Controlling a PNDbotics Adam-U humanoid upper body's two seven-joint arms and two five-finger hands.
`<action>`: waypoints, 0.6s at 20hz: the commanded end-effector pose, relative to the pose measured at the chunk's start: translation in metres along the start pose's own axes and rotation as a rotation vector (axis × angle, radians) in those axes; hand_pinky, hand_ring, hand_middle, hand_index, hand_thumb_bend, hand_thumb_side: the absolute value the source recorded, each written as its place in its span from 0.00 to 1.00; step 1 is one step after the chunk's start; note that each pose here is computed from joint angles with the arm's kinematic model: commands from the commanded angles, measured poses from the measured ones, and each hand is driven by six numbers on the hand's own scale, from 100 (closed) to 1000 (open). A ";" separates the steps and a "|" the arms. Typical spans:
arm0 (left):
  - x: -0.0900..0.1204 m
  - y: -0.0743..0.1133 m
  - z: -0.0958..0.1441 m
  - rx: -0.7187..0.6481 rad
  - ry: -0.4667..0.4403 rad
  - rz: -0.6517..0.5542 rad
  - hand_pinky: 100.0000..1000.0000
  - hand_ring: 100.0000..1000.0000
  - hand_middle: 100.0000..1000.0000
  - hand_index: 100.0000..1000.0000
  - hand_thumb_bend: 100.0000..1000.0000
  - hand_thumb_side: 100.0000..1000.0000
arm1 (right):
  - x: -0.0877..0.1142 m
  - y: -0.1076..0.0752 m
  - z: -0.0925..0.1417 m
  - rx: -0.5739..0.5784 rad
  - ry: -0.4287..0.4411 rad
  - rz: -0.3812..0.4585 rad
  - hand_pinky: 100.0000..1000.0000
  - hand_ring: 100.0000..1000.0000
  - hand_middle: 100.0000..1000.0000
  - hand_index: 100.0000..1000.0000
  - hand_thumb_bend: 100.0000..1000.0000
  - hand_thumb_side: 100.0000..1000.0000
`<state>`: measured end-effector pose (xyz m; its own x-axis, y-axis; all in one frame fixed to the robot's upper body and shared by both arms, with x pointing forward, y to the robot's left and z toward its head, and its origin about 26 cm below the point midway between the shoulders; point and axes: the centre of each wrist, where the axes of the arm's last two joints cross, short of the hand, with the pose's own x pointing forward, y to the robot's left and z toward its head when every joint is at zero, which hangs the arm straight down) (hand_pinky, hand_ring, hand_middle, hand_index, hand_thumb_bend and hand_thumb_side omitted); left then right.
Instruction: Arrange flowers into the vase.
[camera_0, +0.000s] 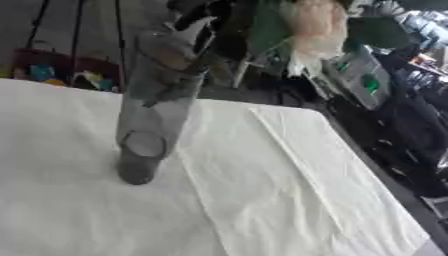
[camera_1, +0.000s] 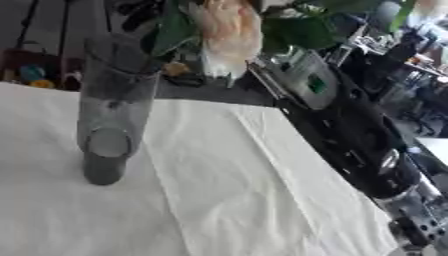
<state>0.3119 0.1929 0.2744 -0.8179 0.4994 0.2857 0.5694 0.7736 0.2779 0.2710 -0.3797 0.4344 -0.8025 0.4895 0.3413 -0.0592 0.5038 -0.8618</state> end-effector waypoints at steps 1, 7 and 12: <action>0.005 0.001 -0.004 -0.027 -0.006 -0.013 0.73 0.73 0.81 0.92 0.00 0.86 | 0.013 -0.016 0.003 -0.012 0.019 0.050 0.61 0.83 0.85 0.80 0.29 0.49; 0.005 0.001 -0.004 -0.029 -0.005 -0.010 0.73 0.73 0.81 0.92 0.00 0.85 | 0.012 -0.019 0.004 -0.037 0.019 0.014 0.65 0.88 0.88 0.83 0.28 0.56; 0.005 0.001 -0.005 -0.030 -0.007 -0.008 0.73 0.73 0.81 0.92 0.00 0.85 | 0.006 -0.022 0.008 -0.059 0.064 -0.016 0.67 0.90 0.90 0.84 0.38 0.66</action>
<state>0.3119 0.1928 0.2743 -0.8173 0.4989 0.2882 0.5703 0.7718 0.2812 0.2743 -0.3892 0.4355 -0.7670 0.4929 0.4109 -0.0802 0.5617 -0.8234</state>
